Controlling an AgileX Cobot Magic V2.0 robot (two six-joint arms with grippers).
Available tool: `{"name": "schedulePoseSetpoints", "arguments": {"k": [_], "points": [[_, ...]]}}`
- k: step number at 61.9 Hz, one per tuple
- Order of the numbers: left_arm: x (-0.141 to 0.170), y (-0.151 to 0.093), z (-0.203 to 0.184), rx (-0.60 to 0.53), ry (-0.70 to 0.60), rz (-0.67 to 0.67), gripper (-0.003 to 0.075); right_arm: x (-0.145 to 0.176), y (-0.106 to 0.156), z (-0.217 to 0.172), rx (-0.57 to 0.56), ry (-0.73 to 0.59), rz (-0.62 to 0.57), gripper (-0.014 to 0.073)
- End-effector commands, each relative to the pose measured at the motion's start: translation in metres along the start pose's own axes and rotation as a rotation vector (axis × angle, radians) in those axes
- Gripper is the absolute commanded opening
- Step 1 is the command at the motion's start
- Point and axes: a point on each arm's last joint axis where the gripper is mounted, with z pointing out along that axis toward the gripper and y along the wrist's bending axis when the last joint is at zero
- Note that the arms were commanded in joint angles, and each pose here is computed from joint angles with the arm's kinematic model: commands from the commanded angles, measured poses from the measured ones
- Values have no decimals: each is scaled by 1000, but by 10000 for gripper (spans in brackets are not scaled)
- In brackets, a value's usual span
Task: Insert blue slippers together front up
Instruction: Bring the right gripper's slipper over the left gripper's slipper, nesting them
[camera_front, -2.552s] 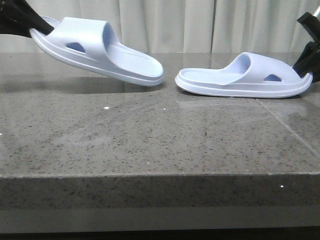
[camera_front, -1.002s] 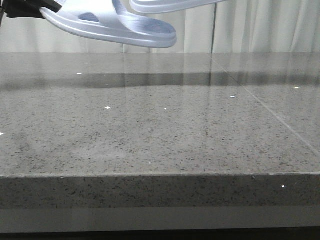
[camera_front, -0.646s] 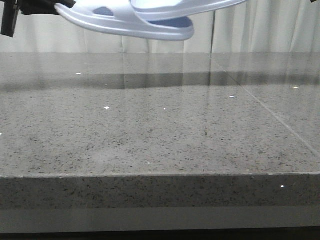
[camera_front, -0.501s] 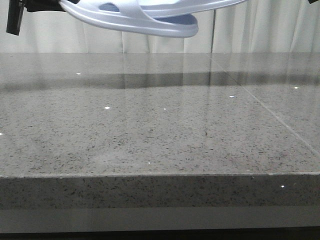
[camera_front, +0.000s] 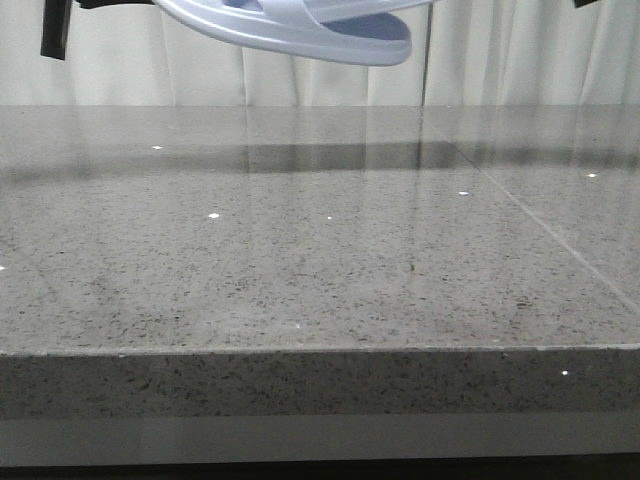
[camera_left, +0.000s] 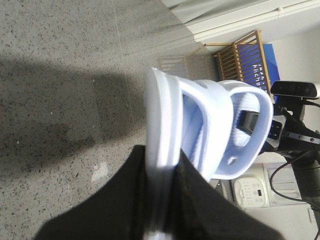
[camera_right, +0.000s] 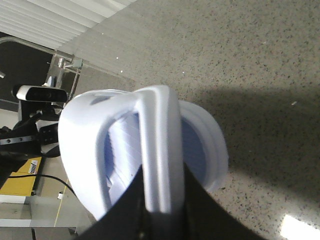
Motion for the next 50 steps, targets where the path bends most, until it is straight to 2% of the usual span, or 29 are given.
{"name": "schedulePoseSetpoints", "arguments": {"k": [1, 24, 50], "points": [[12, -54, 1, 201, 76, 46, -19, 9, 46, 2, -172, 66, -62, -63], [13, -54, 2, 201, 81, 47, -19, 15, 50, 14, -165, 94, -75, -41], [13, -46, -3, 139, 95, 65, -18, 18, 37, 15, -26, 135, -80, 273]]}}
